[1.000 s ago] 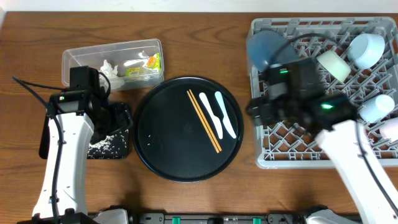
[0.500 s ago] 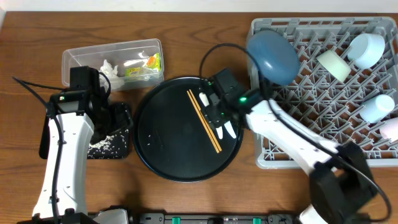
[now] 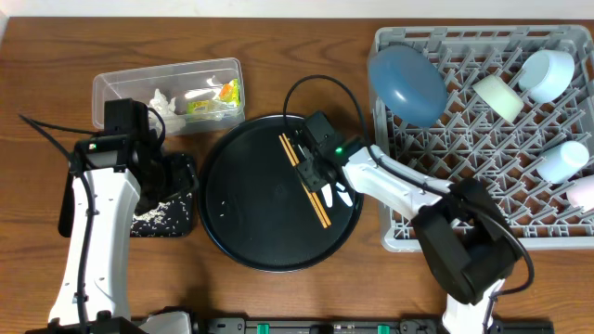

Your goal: Sort waste into correct bins and load items into the dishwasher rack

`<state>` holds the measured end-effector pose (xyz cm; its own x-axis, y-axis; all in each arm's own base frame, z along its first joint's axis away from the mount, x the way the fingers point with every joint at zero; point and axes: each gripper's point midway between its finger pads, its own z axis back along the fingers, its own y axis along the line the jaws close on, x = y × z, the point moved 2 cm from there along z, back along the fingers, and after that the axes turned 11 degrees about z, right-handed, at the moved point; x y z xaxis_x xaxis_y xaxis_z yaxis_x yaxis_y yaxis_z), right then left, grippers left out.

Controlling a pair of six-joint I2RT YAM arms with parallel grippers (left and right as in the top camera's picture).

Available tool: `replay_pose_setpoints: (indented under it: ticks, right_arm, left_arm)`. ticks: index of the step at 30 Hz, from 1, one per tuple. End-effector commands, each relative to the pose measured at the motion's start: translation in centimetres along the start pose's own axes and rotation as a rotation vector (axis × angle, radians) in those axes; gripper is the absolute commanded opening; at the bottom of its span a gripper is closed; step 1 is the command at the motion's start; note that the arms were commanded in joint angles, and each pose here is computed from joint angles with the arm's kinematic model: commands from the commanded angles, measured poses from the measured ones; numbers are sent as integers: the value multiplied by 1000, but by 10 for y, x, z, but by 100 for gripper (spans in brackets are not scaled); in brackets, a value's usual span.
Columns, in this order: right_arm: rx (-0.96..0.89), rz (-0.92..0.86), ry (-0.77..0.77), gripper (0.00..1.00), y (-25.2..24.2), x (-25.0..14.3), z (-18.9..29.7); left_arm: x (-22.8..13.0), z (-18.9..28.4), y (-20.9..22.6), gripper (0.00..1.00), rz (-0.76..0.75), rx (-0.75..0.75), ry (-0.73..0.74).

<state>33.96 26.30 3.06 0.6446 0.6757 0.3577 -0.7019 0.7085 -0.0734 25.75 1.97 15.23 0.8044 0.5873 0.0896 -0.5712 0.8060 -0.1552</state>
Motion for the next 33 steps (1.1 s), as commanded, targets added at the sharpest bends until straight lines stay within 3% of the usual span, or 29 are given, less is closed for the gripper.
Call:
replay_pose_setpoints:
  ticks: [1, 8, 14, 22, 33]
  right_arm:
    - [-18, -1, 24, 58, 0, -3, -9]
    - [-19, -31, 58, 37, 1, -11, -19]
    - [-8, -29, 91, 11, 3, -19, -19]
    - [-8, -46, 97, 1, 3, -20, -15]
    - [-23, -56, -23, 1, -4, 5, 38]
  left_arm:
    - [0, 2, 3, 79, 13, 7, -7]
    - [0, 2, 3, 79, 13, 7, -7]
    - [0, 1, 3, 79, 13, 7, -6]
    - [0, 1, 3, 79, 14, 7, -6]
    - [0, 1, 3, 79, 14, 7, -6]
